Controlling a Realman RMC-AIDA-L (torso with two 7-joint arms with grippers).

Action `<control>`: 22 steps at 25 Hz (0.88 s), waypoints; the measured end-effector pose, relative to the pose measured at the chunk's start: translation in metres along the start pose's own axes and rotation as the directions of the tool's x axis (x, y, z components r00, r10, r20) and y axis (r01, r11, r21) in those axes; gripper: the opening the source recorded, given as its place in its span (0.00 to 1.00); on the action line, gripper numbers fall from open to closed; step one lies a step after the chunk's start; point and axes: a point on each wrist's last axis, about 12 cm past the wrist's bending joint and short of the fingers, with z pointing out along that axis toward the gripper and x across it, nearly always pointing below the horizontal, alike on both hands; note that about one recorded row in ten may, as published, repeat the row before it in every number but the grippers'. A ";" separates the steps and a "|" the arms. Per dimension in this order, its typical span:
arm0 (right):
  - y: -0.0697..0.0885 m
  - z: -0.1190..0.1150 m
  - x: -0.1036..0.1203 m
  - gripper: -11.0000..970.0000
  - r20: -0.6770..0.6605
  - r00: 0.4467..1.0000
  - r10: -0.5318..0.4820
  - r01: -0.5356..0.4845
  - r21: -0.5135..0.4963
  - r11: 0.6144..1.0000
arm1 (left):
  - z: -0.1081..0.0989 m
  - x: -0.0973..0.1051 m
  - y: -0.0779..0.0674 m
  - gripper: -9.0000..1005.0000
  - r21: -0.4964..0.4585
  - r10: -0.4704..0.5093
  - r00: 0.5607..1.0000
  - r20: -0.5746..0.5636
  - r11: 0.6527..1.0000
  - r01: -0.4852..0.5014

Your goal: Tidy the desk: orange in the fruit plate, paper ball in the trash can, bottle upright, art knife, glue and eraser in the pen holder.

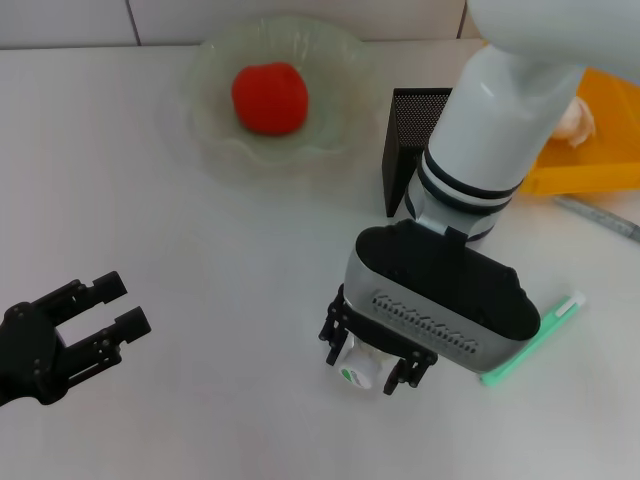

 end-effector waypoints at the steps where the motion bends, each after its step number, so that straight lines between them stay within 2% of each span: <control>1: 0.000 0.001 0.000 0.70 -0.001 1.000 0.002 -0.002 0.000 1.000 | 0.000 0.000 0.000 0.68 0.000 0.000 1.000 0.000 1.000 0.000; 6: 0.001 0.005 0.001 0.64 -0.011 1.000 0.008 -0.008 0.010 1.000 | 0.000 0.003 -0.001 0.68 -0.002 -0.010 1.000 0.003 1.000 0.010; 11: 0.002 0.006 0.000 0.46 -0.008 1.000 0.024 -0.024 0.028 0.999 | 0.000 0.004 -0.001 0.67 -0.003 -0.010 1.000 0.004 1.000 0.010; 19: 0.001 0.000 -0.006 0.46 0.033 0.998 0.050 -0.053 0.091 0.994 | -0.001 0.004 -0.002 0.68 -0.003 -0.011 1.000 0.005 1.000 0.011; 22: 0.002 -0.010 -0.007 0.46 0.085 0.993 0.085 -0.098 0.151 0.984 | -0.003 0.001 -0.001 0.68 -0.009 -0.010 1.000 0.016 1.000 0.010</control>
